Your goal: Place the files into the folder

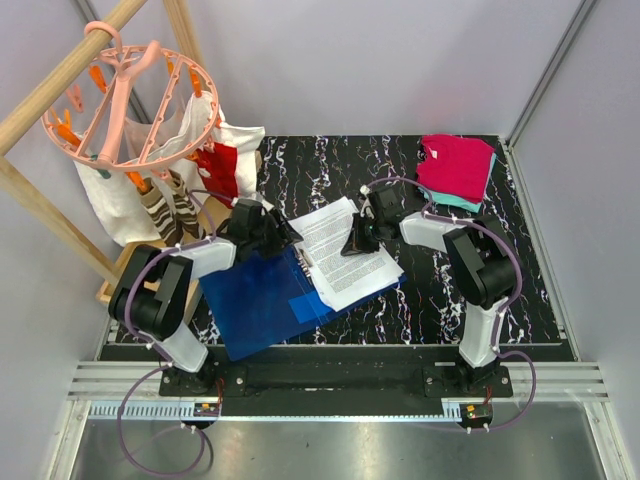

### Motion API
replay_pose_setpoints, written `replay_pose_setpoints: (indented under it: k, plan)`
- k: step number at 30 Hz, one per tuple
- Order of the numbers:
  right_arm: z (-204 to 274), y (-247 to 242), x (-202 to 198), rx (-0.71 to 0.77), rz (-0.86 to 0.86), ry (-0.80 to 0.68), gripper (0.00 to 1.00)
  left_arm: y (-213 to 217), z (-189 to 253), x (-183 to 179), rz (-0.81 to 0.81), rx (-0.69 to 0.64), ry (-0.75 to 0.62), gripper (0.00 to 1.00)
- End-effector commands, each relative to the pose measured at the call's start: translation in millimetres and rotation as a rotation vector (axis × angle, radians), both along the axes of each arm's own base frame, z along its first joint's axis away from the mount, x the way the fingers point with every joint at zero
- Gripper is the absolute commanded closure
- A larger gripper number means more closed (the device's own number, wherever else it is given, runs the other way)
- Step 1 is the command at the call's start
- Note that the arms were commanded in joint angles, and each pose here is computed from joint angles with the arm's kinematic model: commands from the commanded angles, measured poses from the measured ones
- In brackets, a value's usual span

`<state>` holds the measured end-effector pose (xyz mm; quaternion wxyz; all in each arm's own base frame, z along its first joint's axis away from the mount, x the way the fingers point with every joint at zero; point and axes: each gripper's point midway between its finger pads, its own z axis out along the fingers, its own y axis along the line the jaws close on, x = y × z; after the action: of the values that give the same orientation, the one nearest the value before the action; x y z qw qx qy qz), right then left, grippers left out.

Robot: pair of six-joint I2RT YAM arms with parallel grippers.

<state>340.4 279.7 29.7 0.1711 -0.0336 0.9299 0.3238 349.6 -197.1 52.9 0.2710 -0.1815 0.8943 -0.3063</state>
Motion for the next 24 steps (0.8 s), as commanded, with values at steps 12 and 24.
replay_pose_setpoints:
  k: [12, 24]
  plan:
    - [-6, 9, 3, 0.025, 0.018, -0.003, 1.0, -16, 13, 38, -0.025, -0.054, -0.102, 0.32]
    - [-9, 11, 2, 0.035, 0.024, 0.015, 1.0, -30, 27, 33, -0.057, -0.095, -0.124, 0.33]
